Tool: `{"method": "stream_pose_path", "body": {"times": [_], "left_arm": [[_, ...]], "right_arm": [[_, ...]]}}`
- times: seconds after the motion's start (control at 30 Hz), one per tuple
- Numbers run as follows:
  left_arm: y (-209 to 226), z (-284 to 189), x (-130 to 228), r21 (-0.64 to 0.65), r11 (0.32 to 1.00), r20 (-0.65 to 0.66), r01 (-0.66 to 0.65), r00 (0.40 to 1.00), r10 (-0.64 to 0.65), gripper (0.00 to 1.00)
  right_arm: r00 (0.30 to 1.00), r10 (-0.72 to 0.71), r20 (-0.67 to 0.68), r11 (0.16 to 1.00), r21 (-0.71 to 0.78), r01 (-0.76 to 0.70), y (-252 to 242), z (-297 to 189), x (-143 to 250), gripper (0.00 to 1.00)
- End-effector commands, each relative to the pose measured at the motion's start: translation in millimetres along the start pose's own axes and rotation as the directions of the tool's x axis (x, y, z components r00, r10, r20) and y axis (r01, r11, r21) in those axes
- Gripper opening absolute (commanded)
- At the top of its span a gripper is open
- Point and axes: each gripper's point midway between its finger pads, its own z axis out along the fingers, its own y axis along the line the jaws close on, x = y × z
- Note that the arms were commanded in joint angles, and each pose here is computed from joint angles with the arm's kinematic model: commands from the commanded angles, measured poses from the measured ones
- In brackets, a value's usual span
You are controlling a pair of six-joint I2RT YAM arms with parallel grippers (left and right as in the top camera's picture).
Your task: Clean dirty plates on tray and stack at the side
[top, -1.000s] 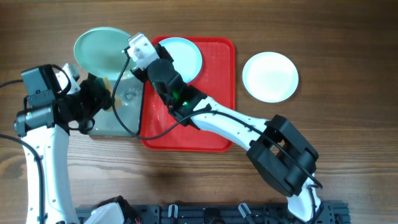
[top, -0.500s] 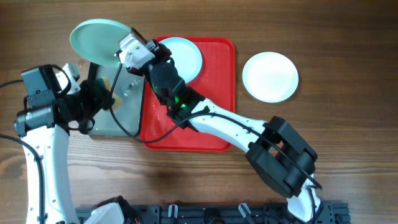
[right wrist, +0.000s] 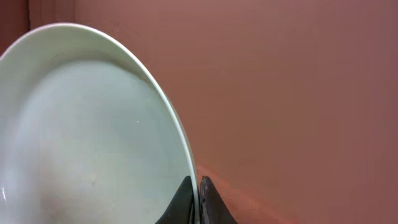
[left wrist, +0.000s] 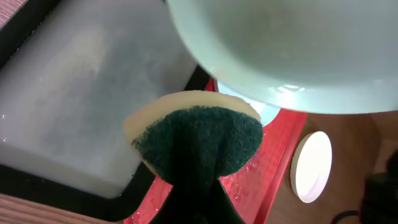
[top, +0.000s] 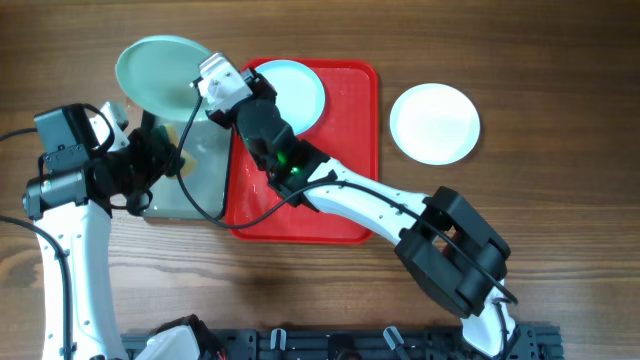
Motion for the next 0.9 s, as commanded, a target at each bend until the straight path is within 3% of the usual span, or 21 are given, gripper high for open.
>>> {"method": "stream_pose_path", "body": {"times": [0.0,0.1,0.3,0.53,0.7,0.87], "left_arm": [[-7.0,-6.2,-3.9,0.026,0.999,0.018,-0.026,1.0,0.026,0.04],[-7.0,-6.2,-3.8,0.026,0.999,0.017,-0.026,1.0,0.025,0.04],[-6.9,-6.1,-3.9,0.025,0.999,0.018,-0.026,1.0,0.025,0.04],[-6.8,-6.0,-3.8,0.025,0.999,0.017,-0.025,1.0,0.025,0.04],[-6.8,-6.0,-3.8,0.025,0.999,0.017,-0.025,1.0,0.025,0.04],[-6.8,-6.0,-3.8,0.025,0.999,0.017,-0.025,1.0,0.025,0.04]], "right_arm": [[0.99,0.142,-0.003,0.99,0.015,-0.141,1.2,2.6,1.1,0.04],[0.969,0.247,-0.01,0.969,0.015,-0.247,1.5,2.7,3.3,0.04],[0.86,0.452,-0.239,0.889,0.039,-0.456,18.7,-4.0,59.2,0.04],[0.806,0.426,-0.41,0.878,-0.028,-0.478,35.9,-13.7,92.1,0.04],[0.784,0.478,-0.396,0.853,-0.004,-0.522,5.1,-8.2,82.5,0.04],[0.68,0.585,-0.442,0.761,0.009,-0.649,-42.7,-9.8,75.7,0.04]]}}
